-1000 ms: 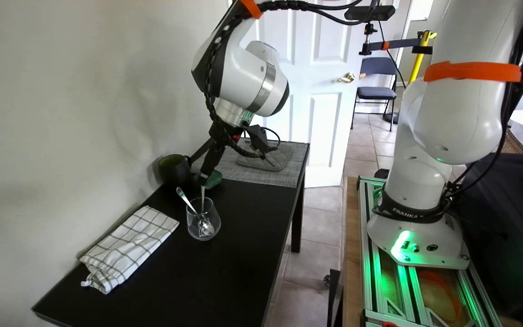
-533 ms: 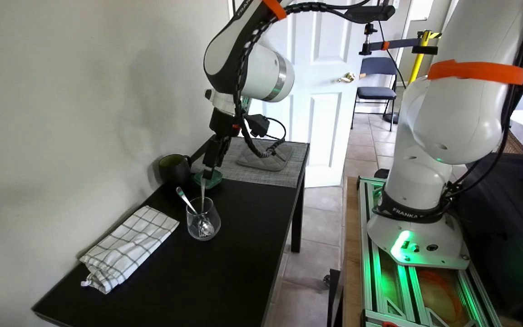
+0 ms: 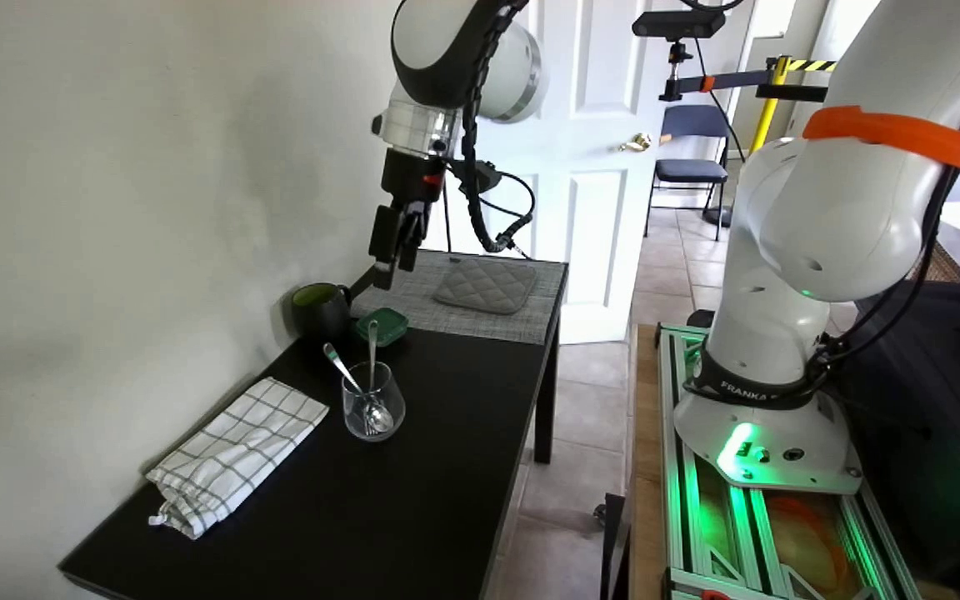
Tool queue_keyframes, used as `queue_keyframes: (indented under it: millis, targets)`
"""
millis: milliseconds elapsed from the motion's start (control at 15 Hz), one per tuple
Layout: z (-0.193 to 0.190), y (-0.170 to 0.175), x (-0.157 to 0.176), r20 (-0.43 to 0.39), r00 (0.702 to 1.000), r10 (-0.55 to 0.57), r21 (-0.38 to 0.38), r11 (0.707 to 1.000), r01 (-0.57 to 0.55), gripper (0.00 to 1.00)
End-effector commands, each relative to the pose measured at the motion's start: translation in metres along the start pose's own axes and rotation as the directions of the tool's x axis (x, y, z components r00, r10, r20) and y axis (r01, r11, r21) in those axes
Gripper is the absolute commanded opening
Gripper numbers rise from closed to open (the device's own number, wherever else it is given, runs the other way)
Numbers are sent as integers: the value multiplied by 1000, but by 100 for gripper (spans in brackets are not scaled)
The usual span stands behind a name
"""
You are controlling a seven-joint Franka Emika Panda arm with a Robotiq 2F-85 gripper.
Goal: Lift the folk and spoon from the table and put them in the glass cup
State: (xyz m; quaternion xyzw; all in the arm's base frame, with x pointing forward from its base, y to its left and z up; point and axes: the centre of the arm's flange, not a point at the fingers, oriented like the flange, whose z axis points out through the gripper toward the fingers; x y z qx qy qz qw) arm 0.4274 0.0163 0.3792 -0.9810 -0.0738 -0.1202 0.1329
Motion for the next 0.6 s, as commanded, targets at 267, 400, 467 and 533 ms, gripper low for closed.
queue_keyframes:
  millis: [267, 400, 467, 533]
  targets:
    - [-10, -1, 0, -4, 1000, 12, -6, 1000, -12, 100]
    - [-9, 0, 0, -4, 1000, 14, -6, 1000, -14, 100]
    - [-9, 0, 0, -4, 1000, 14, -6, 1000, -14, 100]
    - [-9, 0, 0, -4, 1000, 14, -6, 1000, -14, 100]
